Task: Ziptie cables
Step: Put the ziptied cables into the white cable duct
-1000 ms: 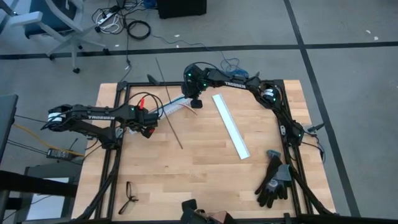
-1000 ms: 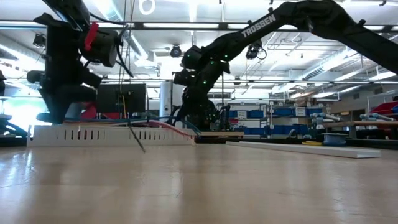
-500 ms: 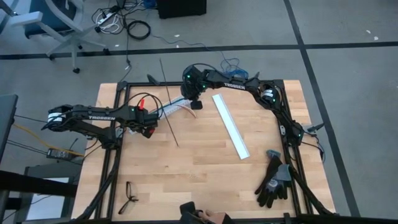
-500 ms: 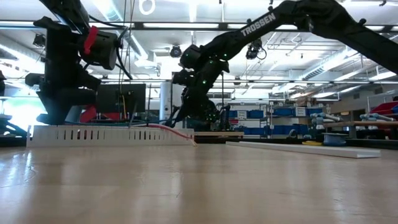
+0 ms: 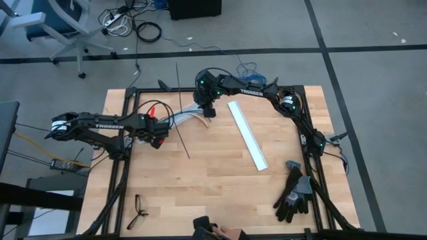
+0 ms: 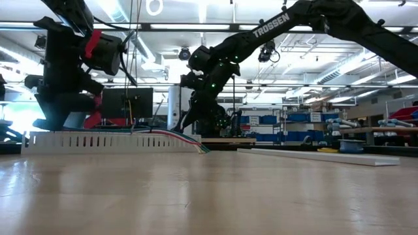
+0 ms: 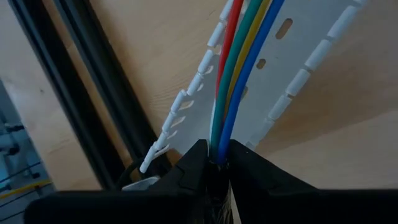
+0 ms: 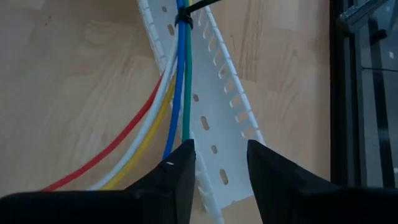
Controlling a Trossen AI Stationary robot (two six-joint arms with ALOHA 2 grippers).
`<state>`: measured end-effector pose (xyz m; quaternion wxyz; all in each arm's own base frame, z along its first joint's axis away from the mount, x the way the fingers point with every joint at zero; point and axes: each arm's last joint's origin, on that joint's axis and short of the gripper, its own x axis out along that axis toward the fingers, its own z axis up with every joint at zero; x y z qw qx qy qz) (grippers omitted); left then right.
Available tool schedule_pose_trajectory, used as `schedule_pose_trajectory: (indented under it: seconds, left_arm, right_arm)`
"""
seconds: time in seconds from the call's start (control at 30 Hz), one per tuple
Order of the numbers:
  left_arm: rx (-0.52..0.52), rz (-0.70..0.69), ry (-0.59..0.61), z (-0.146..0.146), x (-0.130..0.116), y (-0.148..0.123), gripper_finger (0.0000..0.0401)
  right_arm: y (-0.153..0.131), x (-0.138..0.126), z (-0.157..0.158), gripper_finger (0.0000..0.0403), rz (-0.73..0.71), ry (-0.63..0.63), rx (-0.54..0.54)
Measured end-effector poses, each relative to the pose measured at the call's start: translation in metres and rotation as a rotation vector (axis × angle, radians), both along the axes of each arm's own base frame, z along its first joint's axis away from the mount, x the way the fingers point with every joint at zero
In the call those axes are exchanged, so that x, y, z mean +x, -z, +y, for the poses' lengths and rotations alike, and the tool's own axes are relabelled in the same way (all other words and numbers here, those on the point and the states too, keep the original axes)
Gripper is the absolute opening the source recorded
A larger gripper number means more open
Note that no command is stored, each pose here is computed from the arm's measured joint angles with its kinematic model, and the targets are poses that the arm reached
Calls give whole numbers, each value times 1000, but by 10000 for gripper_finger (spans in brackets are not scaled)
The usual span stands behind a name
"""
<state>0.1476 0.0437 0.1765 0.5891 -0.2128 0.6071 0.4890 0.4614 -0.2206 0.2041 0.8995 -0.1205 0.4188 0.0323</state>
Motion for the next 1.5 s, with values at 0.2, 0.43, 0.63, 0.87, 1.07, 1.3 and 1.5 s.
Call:
schedule_pose_trajectory:
  seconds: [0.2, 0.43, 0.63, 0.87, 1.07, 1.3, 1.5]
  left_arm:
    - [-18, 45, 69, 0, -2, 0, 70]
    - [5, 104, 198, 1, -2, -1, 70]
    - [22, 110, 202, 2, -2, -1, 70]
    - [32, 88, 190, 3, -1, -1, 71]
    - [52, 74, 128, 6, -1, -1, 88]
    - [55, 77, 125, 7, -2, -1, 127]
    - [46, 97, 148, 7, -3, -2, 138]
  right_arm:
    - [0, 0, 0, 132, -2, 3, 8]
    - [0, 0, 1, 131, -2, 0, 13]
    - [0, 0, 1, 130, -5, 8, 28]
    - [0, 0, 2, 130, -11, 2, 51]
    - [0, 0, 3, 128, -2, 2, 59]
    - [1, -1, 3, 127, 11, 2, 66]
    - [1, -2, 3, 128, 15, 2, 67]
